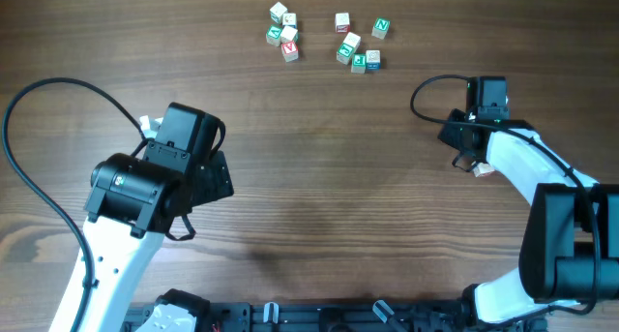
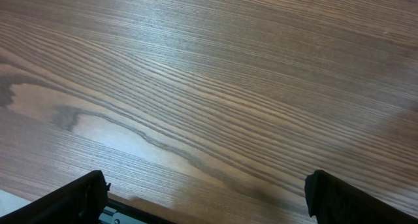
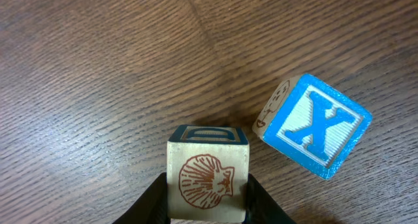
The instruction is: Form a circle
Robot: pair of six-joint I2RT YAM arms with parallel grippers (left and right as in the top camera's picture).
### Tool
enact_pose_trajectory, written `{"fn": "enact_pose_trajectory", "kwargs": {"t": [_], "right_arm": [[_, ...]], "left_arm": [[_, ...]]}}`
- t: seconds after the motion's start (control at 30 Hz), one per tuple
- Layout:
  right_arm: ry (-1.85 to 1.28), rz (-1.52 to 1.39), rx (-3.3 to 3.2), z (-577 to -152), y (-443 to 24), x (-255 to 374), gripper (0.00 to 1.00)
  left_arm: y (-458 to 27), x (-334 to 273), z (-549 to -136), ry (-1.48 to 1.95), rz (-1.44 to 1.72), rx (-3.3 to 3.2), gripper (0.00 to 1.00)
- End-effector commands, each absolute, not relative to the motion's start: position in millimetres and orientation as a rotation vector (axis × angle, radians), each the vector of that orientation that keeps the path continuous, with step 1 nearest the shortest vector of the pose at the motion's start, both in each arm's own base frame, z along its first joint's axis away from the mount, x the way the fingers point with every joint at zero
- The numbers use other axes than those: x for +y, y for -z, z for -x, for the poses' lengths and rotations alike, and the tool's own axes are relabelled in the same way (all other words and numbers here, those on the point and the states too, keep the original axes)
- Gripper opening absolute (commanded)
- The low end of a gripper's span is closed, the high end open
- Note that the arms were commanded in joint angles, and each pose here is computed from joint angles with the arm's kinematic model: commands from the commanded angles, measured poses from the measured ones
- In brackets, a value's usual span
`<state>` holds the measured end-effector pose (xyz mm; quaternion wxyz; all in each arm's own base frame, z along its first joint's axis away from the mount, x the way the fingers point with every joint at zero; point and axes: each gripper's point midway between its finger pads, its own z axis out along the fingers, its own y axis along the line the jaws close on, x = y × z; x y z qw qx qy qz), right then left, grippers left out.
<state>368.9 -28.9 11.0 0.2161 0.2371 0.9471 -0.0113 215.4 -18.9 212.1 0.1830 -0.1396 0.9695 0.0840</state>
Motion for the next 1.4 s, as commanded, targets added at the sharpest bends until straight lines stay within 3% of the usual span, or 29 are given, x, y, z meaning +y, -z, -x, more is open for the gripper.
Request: {"fn": "enact_pose_trajectory", "kwargs": {"t": [0.0, 0.33, 0.8, 1.0, 1.07, 1.2, 1.37], "right_arm": [[0.083, -0.653, 2.629, -370.4, -6.1, -35.4, 0.22], [0.088, -0.655, 2.631, -371.5, -1.3, -36.0, 0.22], [0.099, -0.657, 2.631, -371.1, -1.4, -37.3, 0.37], [0.098, -0.657, 2.630, -371.1, -1.4, -37.3, 0.38], [0.098, -0.657, 2.630, -371.2, -1.5, -37.3, 0.43], [0.097, -0.656, 2.628, -371.8, -2.1, -37.2, 0.72], [0.088, -0.644, 2.629, -372.6, -2.2, -35.9, 0.75]], "left_arm": [[-213.6, -14.7, -214.5, -0.246, 0.430, 2.717, 1.00], [-213.6, -14.7, -214.5, -0.246, 0.430, 2.717, 1.00], [-213.6, -14.7, -214.5, -0.246, 0.430, 2.717, 1.00], [-213.6, -14.7, -214.5, -0.246, 0.430, 2.717, 1.00], [-213.6, -14.7, -214.5, -0.246, 0.430, 2.717, 1.00], [-213.6, -14.7, -214.5, -0.246, 0.430, 2.717, 1.00], [-213.6, -14.7, -214.5, -0.246, 0.430, 2.717, 1.00]]}}
